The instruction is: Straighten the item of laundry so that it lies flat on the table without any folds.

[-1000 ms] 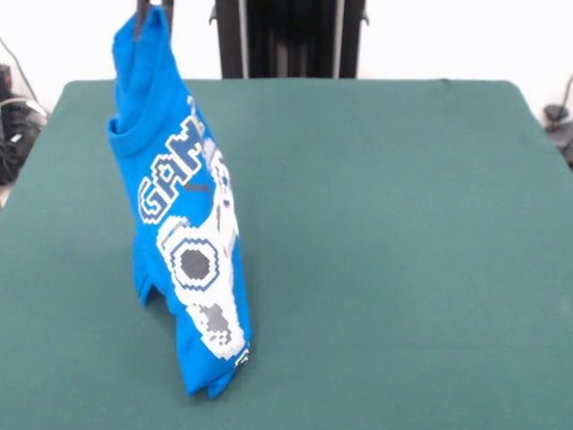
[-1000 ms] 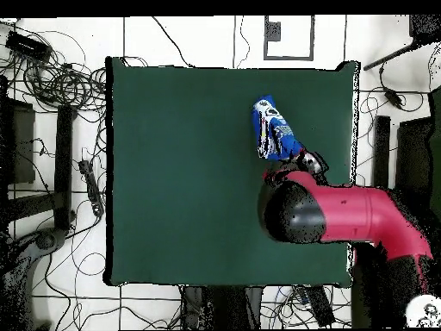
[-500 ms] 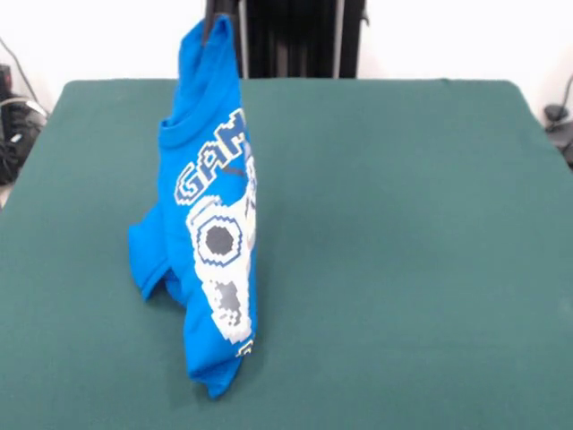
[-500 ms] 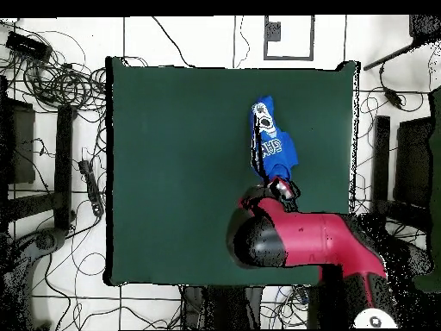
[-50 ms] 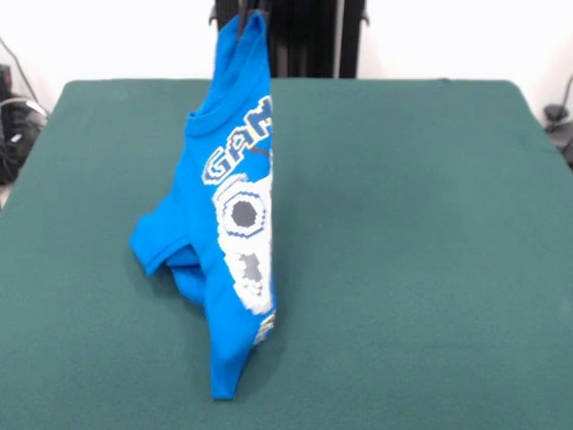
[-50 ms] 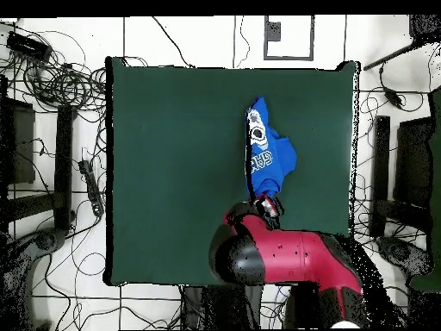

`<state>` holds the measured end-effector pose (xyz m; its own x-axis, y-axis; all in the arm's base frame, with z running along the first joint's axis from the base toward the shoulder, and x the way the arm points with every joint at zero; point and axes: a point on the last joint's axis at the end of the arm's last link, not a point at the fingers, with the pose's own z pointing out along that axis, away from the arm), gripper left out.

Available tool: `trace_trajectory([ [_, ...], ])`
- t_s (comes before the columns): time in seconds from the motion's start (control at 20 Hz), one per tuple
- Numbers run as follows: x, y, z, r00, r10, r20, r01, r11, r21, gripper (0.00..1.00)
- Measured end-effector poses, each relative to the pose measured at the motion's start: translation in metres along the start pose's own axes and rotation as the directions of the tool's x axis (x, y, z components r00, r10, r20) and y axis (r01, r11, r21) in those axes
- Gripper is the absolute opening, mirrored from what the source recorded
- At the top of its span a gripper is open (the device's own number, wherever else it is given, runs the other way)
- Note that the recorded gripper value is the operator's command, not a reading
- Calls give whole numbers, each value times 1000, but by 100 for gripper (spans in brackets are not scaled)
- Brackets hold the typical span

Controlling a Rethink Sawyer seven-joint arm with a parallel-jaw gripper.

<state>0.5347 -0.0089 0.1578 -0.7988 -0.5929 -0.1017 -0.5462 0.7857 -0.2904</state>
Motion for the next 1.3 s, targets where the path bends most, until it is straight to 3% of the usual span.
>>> trace_trajectory([
  [0.4, 3, 43, -4, 997, 74, 19, -74, 997, -5, 0],
  [0.75, 11, 91, 7, 988, 152, 20, -151, 988, -27, 0],
  [1.05, 29, 129, 23, 974, 224, 18, -223, 974, -45, 0],
  [1.3, 43, 144, 33, 967, 253, 18, -252, 966, -52, 0],
])
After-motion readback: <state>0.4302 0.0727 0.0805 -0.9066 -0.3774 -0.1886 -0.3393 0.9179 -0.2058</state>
